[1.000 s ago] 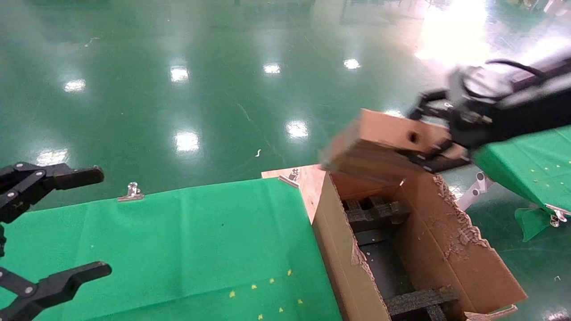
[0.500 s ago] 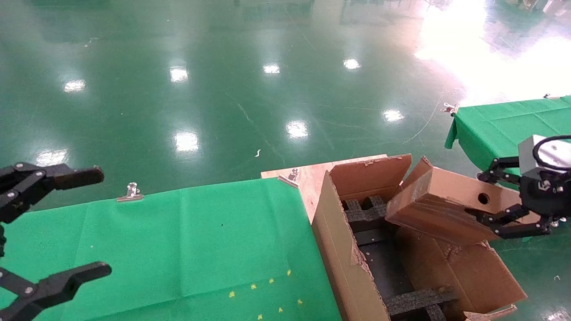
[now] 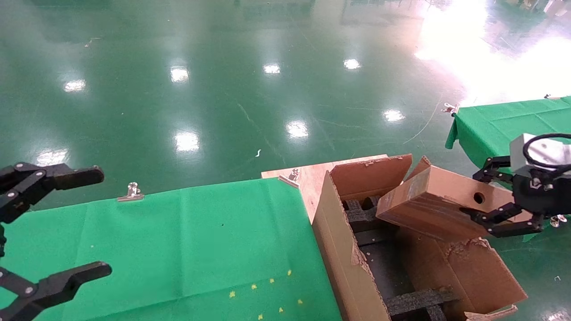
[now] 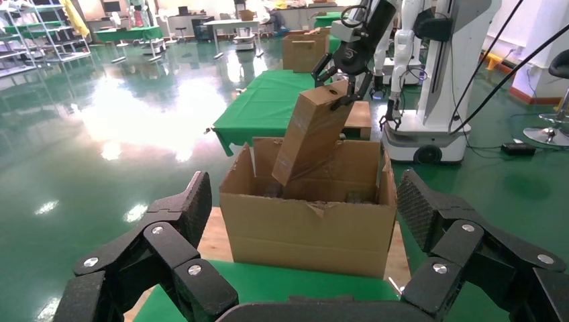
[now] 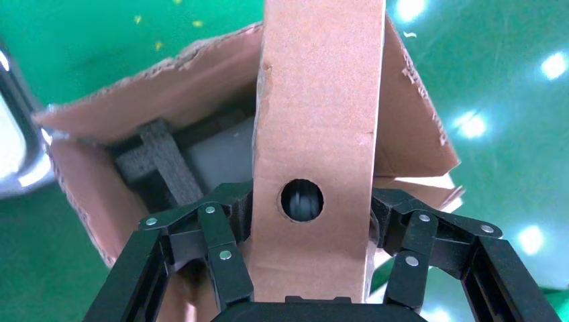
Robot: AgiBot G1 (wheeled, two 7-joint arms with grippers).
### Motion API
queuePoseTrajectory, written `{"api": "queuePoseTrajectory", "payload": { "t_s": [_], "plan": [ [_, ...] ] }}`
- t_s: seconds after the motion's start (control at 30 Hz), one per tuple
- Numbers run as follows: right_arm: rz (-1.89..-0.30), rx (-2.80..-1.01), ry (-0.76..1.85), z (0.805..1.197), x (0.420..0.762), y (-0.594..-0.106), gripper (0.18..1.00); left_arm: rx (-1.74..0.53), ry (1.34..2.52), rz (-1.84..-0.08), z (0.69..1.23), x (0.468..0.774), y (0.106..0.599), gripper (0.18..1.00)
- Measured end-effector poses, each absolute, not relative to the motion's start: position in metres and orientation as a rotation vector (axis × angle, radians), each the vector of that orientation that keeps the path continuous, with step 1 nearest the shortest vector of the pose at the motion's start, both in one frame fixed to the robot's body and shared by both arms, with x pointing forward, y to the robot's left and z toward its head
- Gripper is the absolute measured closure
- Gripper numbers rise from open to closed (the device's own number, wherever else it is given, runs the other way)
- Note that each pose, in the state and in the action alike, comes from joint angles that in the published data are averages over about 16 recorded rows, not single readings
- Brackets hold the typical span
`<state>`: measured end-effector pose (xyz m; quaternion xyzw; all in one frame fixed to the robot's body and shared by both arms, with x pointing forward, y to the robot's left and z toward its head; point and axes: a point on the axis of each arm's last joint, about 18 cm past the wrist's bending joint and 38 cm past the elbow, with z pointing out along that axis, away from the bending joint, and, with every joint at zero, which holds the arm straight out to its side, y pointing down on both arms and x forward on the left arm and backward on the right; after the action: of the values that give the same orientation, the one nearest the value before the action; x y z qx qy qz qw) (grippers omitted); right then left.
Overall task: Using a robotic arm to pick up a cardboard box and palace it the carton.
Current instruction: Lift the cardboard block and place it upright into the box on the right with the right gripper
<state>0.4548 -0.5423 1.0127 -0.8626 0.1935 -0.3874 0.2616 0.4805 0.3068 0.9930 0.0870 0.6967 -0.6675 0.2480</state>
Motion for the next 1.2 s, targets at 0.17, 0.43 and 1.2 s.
{"api": "queuePoseTrajectory", "payload": {
  "t_s": [0.17, 0.43, 1.2],
  "plan": [
    [-1.022, -2.224, 0.717, 1.0, 0.459, -0.55, 0.859, 0.237, 1.899, -1.819, 0.993, 0.481, 0.307, 0.183],
    [-0.96, -1.959, 1.073, 0.977, 0.459, -0.562, 0.862, 0.237, 1.899, -1.819, 0.993, 0.481, 0.307, 0.183],
    [-0.879, -1.658, 1.389, 0.952, 0.466, -0.572, 0.869, 0.236, 1.898, -1.819, 0.993, 0.481, 0.307, 0.183]
  ]
}}
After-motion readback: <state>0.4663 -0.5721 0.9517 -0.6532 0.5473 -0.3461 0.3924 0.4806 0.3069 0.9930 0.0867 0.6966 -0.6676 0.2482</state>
